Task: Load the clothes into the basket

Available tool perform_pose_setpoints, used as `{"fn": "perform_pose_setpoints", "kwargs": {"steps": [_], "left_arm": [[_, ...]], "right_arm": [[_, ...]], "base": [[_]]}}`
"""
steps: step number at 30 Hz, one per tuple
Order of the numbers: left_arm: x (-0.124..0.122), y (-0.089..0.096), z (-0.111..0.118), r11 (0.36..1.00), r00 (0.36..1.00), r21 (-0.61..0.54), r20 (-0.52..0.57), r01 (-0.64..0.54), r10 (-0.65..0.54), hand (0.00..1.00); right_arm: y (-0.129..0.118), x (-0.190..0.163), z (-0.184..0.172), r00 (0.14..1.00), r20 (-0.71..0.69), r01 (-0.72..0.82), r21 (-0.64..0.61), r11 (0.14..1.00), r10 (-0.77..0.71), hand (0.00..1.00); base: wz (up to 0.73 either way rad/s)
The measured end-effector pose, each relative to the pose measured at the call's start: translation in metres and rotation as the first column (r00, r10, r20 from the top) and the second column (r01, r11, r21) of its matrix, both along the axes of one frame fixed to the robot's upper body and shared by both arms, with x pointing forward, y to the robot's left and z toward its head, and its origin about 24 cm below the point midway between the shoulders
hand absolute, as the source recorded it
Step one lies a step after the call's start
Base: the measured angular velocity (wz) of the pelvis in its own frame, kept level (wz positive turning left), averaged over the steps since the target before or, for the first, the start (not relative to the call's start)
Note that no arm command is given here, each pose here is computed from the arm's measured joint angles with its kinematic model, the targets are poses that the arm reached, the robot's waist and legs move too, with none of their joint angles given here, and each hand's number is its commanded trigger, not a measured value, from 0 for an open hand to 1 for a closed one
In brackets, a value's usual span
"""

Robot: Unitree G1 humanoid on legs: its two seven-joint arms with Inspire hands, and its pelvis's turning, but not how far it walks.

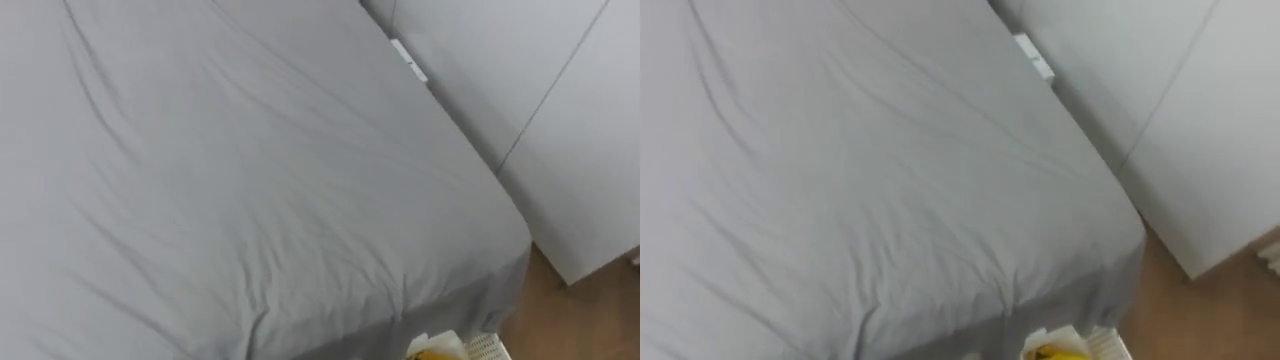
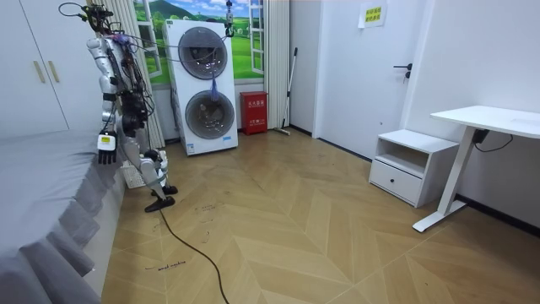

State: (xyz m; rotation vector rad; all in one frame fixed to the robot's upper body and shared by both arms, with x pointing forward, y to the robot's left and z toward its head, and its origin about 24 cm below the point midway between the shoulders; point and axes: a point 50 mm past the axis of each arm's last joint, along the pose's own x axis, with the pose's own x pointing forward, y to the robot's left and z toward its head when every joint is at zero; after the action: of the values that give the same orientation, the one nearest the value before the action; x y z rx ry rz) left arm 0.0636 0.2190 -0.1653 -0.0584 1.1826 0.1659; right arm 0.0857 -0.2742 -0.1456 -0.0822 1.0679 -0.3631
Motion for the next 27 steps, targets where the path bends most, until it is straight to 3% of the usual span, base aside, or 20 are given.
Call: {"fn": "perform_pose_setpoints", "kwargs": {"steps": [10,16,22,27], "left_arm": [[-0.016,0.013,0.000,0.997,0.998,0.047,-0.023,-0.062,0.064,0.00],[-0.016,0.009,-0.001,0.996,0.997,0.038,-0.022,-0.076,0.077,0.00],[-0.009,0.002,-0.001,0.998,0.999,0.048,-0.016,-0.047,0.048,0.00],[0.006,0.000,0.000,0.995,0.998,0.078,0.000,0.057,-0.057,0.00]], "right_arm": [[0.027,-0.030,-0.017,0.992,-0.125,-0.013,0.120,0.993,0.028,0.00],[0.037,-0.028,-0.019,0.989,-0.139,-0.040,0.141,0.989,0.060,0.00],[0.047,-0.016,-0.020,0.976,-0.153,-0.135,0.147,0.980,0.157,0.00],[0.057,-0.006,-0.021,0.962,-0.151,-0.201,0.171,0.965,0.227,0.00]], "base": [[0.23],[0.21],[0.12],[0.05]]}}
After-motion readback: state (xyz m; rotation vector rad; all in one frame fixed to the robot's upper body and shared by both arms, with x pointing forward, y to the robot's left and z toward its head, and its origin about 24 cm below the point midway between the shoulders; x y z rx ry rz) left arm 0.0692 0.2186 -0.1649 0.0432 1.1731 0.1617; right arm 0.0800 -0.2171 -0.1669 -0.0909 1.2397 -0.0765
